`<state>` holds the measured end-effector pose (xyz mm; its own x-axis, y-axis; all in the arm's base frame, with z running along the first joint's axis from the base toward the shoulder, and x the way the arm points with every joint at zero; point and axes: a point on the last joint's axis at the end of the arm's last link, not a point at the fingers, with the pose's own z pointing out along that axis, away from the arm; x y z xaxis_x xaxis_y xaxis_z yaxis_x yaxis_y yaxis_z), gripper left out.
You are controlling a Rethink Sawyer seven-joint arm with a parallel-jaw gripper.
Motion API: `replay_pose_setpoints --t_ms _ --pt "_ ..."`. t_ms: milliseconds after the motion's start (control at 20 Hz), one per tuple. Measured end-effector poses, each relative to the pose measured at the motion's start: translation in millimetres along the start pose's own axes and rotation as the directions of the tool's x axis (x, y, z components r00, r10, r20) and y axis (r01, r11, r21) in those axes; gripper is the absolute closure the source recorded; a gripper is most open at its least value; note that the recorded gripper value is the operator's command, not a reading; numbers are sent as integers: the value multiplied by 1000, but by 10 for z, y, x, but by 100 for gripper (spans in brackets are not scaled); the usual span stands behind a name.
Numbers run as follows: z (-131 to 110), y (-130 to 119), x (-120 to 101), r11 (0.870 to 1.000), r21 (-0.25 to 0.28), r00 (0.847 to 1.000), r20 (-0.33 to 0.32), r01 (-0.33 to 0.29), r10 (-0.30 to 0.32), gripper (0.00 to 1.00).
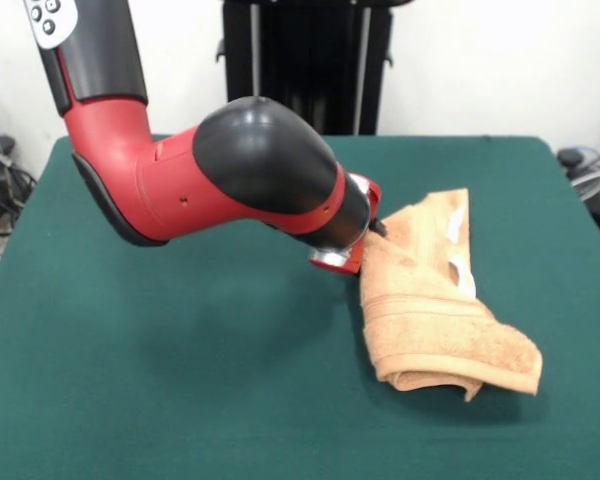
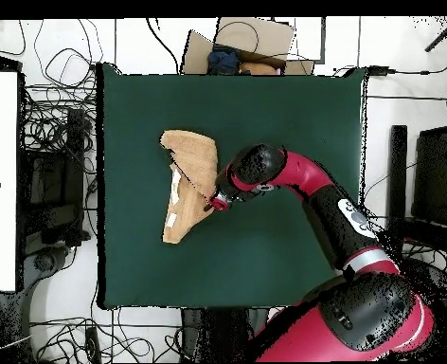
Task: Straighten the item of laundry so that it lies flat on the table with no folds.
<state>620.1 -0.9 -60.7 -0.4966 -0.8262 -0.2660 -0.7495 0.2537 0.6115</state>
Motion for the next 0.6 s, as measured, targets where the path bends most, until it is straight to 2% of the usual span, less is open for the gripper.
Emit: replay_pose_setpoints --t_ms 600 --pt "-30 -15 52 997 3 997 5 77 -77 0"
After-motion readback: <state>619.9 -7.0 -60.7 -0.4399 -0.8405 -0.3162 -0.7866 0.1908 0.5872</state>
